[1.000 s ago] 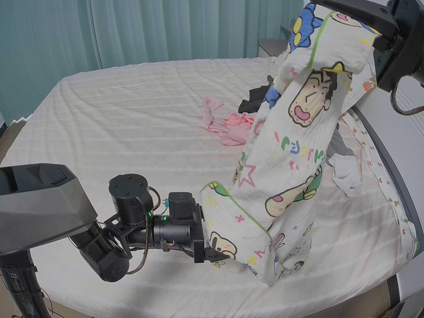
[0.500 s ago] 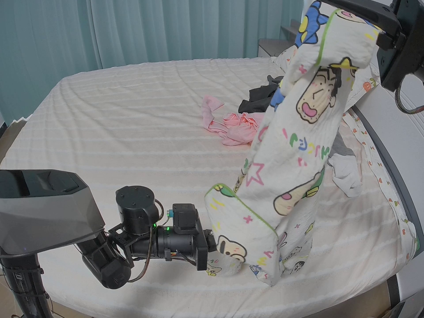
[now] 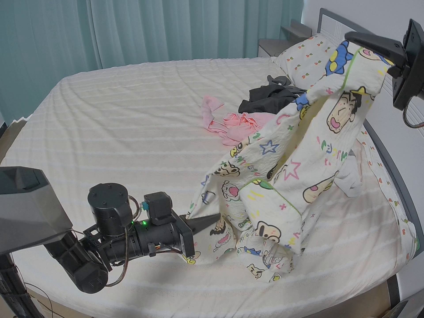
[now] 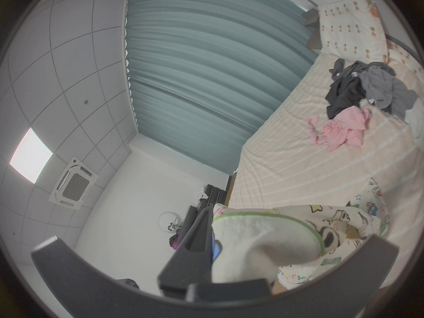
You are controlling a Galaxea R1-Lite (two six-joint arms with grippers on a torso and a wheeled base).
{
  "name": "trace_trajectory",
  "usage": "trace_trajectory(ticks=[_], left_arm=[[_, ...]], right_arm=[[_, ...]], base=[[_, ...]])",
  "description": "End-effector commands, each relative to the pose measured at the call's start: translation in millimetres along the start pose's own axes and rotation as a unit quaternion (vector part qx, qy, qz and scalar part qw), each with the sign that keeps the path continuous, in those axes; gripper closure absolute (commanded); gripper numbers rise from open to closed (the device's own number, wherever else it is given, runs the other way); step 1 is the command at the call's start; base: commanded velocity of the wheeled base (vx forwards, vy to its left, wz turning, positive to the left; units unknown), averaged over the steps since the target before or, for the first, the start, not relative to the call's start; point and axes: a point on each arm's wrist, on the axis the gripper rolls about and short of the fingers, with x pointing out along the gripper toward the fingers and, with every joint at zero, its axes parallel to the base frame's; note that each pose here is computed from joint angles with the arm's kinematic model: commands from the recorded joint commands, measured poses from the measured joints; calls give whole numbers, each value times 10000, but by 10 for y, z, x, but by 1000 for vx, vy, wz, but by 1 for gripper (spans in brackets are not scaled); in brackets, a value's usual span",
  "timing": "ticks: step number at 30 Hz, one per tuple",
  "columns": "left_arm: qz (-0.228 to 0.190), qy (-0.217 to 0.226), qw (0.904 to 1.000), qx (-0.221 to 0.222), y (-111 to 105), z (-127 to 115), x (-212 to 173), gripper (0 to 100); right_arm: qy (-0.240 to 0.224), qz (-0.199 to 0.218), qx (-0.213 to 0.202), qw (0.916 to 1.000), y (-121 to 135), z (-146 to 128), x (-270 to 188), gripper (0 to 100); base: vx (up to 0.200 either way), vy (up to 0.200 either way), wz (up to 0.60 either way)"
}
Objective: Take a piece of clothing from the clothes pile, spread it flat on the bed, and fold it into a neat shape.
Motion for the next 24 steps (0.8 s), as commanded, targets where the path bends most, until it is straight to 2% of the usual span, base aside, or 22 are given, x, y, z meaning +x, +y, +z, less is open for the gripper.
trace_trajectory(ticks=[1,3,4,5,6,9,10,14,18,21,24], left_arm=[[642,-836,9941,264,-128,393,-130,100],[990,-1097,9886,304,-118,490,-118,100],[1462,-1386,9789,339,-96,585,-97,100],[1671,-1517,9736,350,-89,628,-88,100],[1961,-1737,9643,383,-77,709,-64,100],[2460,-2118,9438,623,-51,885,-25,100],[2508,-2148,9415,681,-46,905,-23,100],[2753,-2578,9151,1426,-108,1231,-40,100],[3147,-3211,8814,1450,-162,1655,-9,100],[3292,-3482,8643,1531,-251,1886,-54,100],[3318,-3709,8525,1600,-325,2065,-120,100]], right_arm=[[-320,-471,41,9984,-246,106,-168,100],[-422,-564,33,9975,-303,148,-197,100],[-530,-648,16,9965,-365,197,-223,100],[-579,-685,4,9960,-398,220,-229,100],[-651,-753,-36,9950,-453,256,-241,100],[-837,-970,-191,9916,-600,352,-259,100],[-860,-1001,-218,9910,-615,363,-263,100],[-1016,-1162,-441,9870,-684,444,-294,100],[-1205,-954,-739,9853,-580,508,-299,100],[-1356,-749,-1001,9828,-467,576,-296,100],[-1487,-567,-1208,9798,-311,652,-309,100]], base=[[0,0,0],[0,0,0],[0,0,0],[0,0,0],[0,0,0],[0,0,0],[0,0,0],[0,0,0],[0,0,0],[0,0,0],[0,0,0]])
